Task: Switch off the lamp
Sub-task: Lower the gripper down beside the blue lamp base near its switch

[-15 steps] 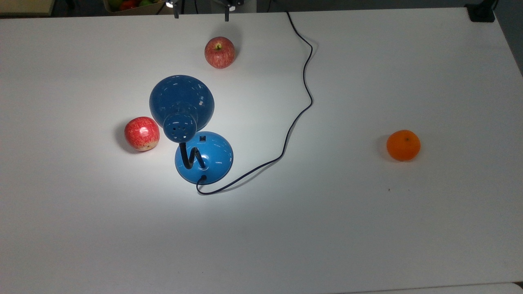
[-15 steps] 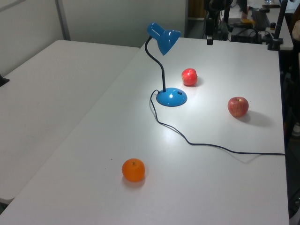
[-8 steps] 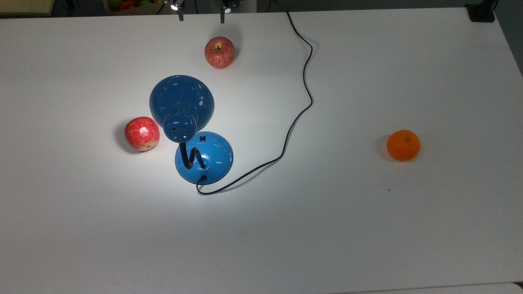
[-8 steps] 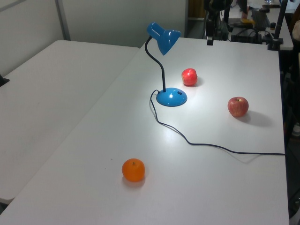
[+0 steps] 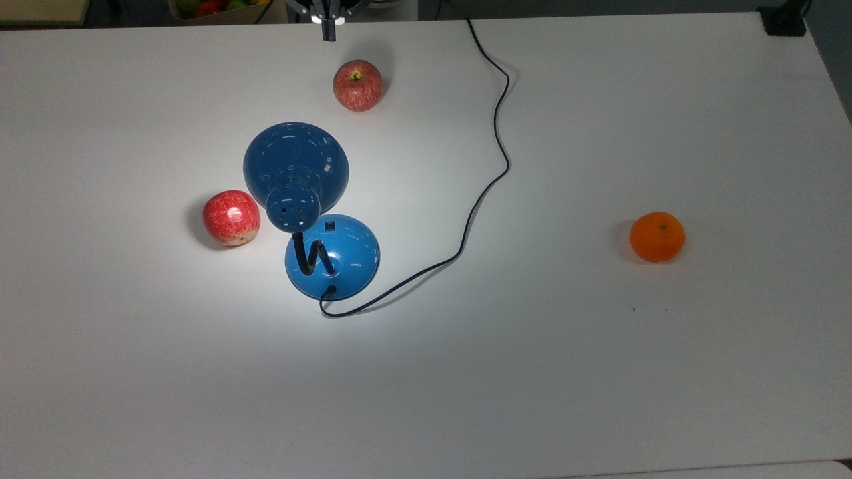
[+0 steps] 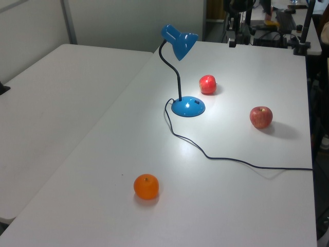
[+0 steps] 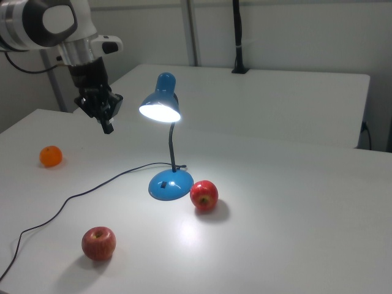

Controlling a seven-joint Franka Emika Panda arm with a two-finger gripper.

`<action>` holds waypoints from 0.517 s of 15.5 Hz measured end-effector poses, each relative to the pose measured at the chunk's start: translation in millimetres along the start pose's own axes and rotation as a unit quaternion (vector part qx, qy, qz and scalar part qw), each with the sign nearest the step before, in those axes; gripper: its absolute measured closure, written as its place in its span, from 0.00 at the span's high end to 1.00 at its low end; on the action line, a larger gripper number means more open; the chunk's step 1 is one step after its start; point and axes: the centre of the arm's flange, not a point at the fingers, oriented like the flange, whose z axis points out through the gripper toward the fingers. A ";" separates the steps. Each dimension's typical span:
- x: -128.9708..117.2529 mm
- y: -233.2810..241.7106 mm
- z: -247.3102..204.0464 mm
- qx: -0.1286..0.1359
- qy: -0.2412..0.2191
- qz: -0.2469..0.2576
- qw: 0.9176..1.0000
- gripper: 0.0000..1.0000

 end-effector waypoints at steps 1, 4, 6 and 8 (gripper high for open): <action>0.0 -0.2 2.8 0.000 -0.003 -0.001 1.000 0.01; 0.2 -0.2 20.2 0.000 -0.020 -0.001 1.000 0.01; 1.7 2.7 40.0 0.001 -0.026 0.001 1.000 0.01; 4.3 4.0 65.3 0.001 -0.024 0.002 1.000 0.01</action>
